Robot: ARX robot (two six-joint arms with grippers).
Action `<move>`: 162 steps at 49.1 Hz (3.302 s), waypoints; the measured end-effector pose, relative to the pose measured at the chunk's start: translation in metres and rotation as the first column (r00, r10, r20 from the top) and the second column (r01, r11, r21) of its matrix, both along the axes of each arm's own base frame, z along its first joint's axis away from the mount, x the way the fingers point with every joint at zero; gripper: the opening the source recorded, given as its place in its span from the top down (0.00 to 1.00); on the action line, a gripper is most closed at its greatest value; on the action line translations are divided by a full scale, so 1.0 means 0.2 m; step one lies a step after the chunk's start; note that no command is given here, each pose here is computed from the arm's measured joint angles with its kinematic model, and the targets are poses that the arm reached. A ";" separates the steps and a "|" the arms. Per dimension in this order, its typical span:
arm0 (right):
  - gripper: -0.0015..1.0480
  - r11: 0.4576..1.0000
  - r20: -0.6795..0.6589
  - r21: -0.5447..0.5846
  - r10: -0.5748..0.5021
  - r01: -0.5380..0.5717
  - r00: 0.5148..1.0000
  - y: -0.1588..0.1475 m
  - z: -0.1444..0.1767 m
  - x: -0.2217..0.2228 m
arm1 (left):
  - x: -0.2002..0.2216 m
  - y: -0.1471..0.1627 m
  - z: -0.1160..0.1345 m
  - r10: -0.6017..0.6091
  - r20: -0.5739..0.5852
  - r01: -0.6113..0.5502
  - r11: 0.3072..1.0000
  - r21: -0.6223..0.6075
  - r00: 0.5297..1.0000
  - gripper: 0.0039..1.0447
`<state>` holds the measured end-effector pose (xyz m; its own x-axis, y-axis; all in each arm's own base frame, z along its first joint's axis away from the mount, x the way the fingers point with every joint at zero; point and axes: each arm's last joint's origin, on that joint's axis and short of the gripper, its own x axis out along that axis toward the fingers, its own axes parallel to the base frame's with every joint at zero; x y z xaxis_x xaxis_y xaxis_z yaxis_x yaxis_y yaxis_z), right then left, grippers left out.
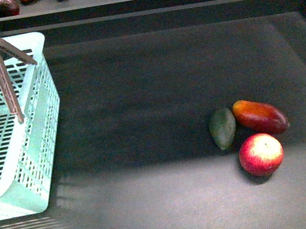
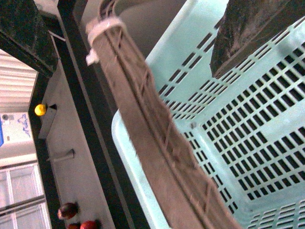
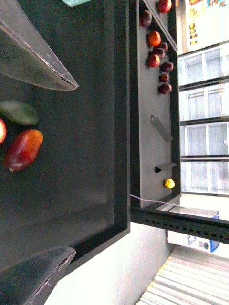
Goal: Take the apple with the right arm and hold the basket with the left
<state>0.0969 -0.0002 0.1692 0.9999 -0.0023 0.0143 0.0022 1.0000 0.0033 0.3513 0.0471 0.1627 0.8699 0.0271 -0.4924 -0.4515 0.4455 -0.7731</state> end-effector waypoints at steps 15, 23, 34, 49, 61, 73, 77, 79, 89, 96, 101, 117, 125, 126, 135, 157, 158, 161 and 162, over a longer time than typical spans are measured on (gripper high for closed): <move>0.08 1.000 0.000 0.000 0.000 0.000 1.000 0.00 0.00 0.00 | 0.22 0.14 -0.02 0.115 -0.014 -0.115 0.993 -0.006 0.993 0.07; 0.08 1.000 0.000 0.000 0.000 0.000 1.000 0.00 0.00 0.00 | 0.26 0.15 -0.05 0.132 -0.044 -0.132 0.991 0.002 0.990 0.07; 0.08 1.000 0.000 0.000 0.000 0.000 1.000 0.00 0.00 0.00 | 0.31 0.17 -0.13 0.156 -0.098 -0.155 0.988 0.015 0.983 0.07; 0.08 1.000 0.000 0.000 0.000 0.000 1.000 0.00 0.00 0.00 | 0.37 0.18 -0.13 0.169 -0.119 -0.166 0.986 0.031 0.978 0.36; 0.08 1.000 0.000 0.000 0.000 0.000 1.000 0.00 0.00 0.00 | 0.39 0.16 -0.11 0.179 -0.113 -0.181 0.984 -0.008 0.977 0.76; 0.08 1.000 0.000 0.000 0.000 0.000 1.000 0.00 0.00 0.00 | 0.35 0.12 -0.06 0.133 -0.106 -0.134 0.991 -0.004 0.985 0.86; 0.08 1.000 0.000 0.000 0.000 0.000 1.000 0.00 0.00 0.00 | 0.30 0.10 -0.04 0.093 -0.110 -0.093 0.996 0.006 0.990 0.86; 0.08 1.000 0.000 0.000 0.000 0.000 1.000 0.00 0.00 0.00 | 0.28 0.09 -0.03 0.078 -0.108 -0.078 0.997 0.010 0.991 0.86; 0.08 1.000 0.000 0.000 0.000 0.000 1.000 0.00 0.00 0.00 | 0.16 -0.06 0.19 -0.058 -0.031 0.059 0.998 0.038 0.998 0.86; 0.08 1.000 0.000 0.000 0.000 0.000 1.000 0.00 0.00 0.00 | 0.08 -0.30 0.34 -0.223 0.021 0.222 0.974 0.043 0.975 0.86; 0.08 1.000 0.000 0.000 0.000 0.000 1.000 0.00 0.00 0.00 | 0.04 -0.49 0.39 -0.350 0.034 0.348 0.936 0.053 0.936 0.86; 0.08 1.000 0.000 0.000 0.000 0.000 1.000 0.00 0.00 0.00 | -0.06 -0.78 0.42 -0.525 0.010 0.523 0.849 0.070 0.851 0.86; 0.08 1.000 0.000 0.000 0.000 0.000 1.000 0.00 0.00 0.00 | -0.14 -0.91 0.47 -0.602 0.024 0.598 0.796 0.091 0.798 0.86; 0.08 1.000 0.000 0.000 0.000 0.000 1.000 0.00 0.00 0.00 | -0.16 -0.93 0.48 -0.613 0.027 0.609 0.788 0.091 0.790 0.86; 0.08 1.000 0.000 0.000 0.000 0.000 1.000 0.00 0.00 0.00 | -0.20 -1.00 0.49 -0.670 0.016 0.667 0.740 0.084 0.742 0.86; 0.08 1.000 -0.011 0.010 -0.005 0.005 1.000 0.00 0.00 0.00 | -0.20 -1.02 0.51 -0.692 0.015 0.686 0.718 0.116 0.722 0.86; 0.08 0.999 -0.067 0.031 -0.022 0.024 0.997 0.00 -0.01 0.00 | -0.20 -1.02 0.51 -0.692 0.015 0.686 0.718 0.116 0.722 0.86; 0.08 0.981 -0.362 0.156 -0.051 0.115 0.931 -0.01 -0.01 0.02 | -0.20 -1.02 0.51 -0.691 0.015 0.685 0.719 0.117 0.723 0.86; 0.08 0.967 -0.466 0.207 -0.037 0.150 0.884 -0.01 -0.01 0.03 | -0.20 -1.02 0.51 -0.690 0.016 0.684 0.720 0.116 0.723 0.86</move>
